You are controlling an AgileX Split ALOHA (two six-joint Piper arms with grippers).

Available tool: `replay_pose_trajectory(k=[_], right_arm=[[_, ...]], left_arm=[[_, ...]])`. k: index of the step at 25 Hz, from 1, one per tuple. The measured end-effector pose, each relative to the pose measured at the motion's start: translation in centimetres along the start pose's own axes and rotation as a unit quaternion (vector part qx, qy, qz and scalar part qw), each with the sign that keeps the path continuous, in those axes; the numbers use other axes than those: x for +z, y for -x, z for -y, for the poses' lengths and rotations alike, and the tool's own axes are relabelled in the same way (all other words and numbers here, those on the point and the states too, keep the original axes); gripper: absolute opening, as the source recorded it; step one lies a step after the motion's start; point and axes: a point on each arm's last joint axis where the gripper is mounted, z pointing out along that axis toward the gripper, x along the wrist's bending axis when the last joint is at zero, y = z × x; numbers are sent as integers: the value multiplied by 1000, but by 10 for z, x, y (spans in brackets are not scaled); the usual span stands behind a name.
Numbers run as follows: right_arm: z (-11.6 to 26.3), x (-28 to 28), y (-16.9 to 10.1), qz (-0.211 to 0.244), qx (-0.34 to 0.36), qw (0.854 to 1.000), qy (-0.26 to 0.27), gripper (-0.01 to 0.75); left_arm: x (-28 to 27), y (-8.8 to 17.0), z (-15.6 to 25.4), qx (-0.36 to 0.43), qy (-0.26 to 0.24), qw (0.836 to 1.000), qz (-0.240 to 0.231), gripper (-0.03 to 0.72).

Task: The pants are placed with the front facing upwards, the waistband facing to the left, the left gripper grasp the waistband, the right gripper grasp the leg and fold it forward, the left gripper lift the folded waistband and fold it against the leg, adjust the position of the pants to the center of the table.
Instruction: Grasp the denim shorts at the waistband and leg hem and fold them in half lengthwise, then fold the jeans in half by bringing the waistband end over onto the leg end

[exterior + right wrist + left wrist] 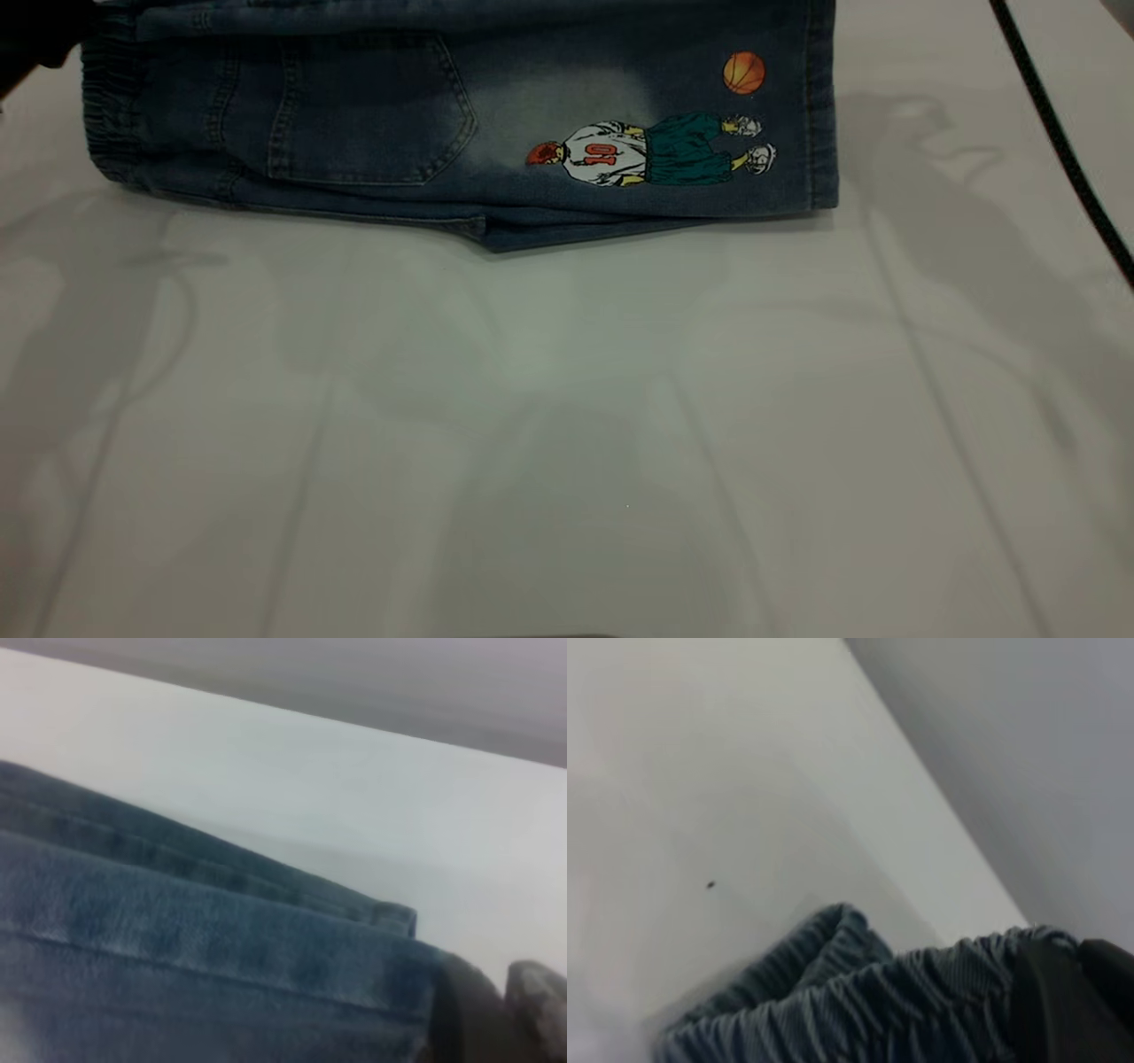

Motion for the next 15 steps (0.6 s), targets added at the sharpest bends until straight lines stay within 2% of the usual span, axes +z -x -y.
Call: replay_pose_trajectory(k=[2, 5, 11, 15], right_arm=[[4, 3, 1, 1, 0, 1000, -6, 64], [5, 4, 4, 3, 3, 1000, -7, 148], [8, 4, 3, -4, 10, 999, -31, 422], [15, 3, -1, -18, 42, 996, -75, 538]], left_arm=[[3, -1, 2, 10, 8, 1000, 16, 57], [5, -1, 7, 37, 5, 998, 43, 114], [4, 13, 11, 93, -2, 988, 124, 320], [2, 20, 15, 127, -17, 978, 166, 426]])
